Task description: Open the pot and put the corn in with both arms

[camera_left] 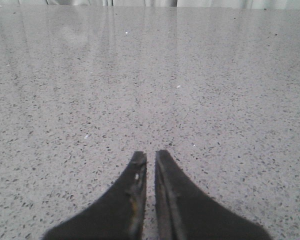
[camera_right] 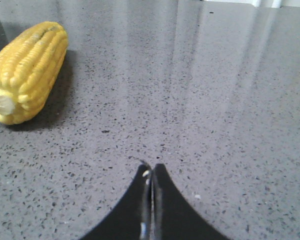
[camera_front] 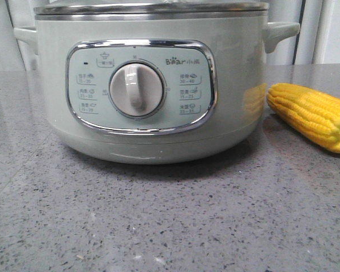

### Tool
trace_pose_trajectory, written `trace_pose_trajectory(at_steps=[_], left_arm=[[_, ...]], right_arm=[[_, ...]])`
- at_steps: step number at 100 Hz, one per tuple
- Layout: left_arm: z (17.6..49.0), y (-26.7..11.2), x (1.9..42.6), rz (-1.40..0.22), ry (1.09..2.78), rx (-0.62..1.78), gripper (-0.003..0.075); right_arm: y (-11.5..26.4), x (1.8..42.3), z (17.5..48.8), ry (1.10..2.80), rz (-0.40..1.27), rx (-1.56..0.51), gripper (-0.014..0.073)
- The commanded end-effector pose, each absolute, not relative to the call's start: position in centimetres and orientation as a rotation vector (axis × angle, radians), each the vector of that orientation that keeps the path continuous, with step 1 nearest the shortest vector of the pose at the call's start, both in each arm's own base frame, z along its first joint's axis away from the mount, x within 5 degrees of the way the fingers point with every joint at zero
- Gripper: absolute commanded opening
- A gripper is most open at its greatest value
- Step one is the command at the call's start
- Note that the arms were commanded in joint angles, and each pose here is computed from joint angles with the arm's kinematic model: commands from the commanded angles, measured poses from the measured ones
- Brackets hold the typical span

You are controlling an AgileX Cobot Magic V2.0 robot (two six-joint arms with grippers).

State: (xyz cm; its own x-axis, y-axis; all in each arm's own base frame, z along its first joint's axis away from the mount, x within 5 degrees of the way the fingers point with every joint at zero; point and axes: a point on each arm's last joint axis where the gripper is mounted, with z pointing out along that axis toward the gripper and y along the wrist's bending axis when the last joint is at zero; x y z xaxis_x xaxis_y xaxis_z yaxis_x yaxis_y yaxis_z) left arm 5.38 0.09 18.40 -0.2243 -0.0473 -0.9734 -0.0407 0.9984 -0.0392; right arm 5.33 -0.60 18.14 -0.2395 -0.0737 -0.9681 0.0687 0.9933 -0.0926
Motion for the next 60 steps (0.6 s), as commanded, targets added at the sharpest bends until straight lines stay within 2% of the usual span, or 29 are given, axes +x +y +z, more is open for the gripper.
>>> trace_pose_trajectory(at_steps=[1,42,60], left_arm=[[18.36,0.06,5.36,-0.025,1.731,-0.074,-0.002],[18.36,0.06,5.36,-0.025,1.731,-0.074,-0.002],[18.84,0.1,5.43,-0.022,1.678,-0.074,-0.002]], right_arm=[[-0.68,5.29,17.78,1.785,-0.156,-0.01,-0.0064],[-0.68,5.29,17.78,1.785,-0.156,-0.01,-0.0064],[-0.69,5.29,17.8,1.783,-0.163,-0.015,-0.0064]])
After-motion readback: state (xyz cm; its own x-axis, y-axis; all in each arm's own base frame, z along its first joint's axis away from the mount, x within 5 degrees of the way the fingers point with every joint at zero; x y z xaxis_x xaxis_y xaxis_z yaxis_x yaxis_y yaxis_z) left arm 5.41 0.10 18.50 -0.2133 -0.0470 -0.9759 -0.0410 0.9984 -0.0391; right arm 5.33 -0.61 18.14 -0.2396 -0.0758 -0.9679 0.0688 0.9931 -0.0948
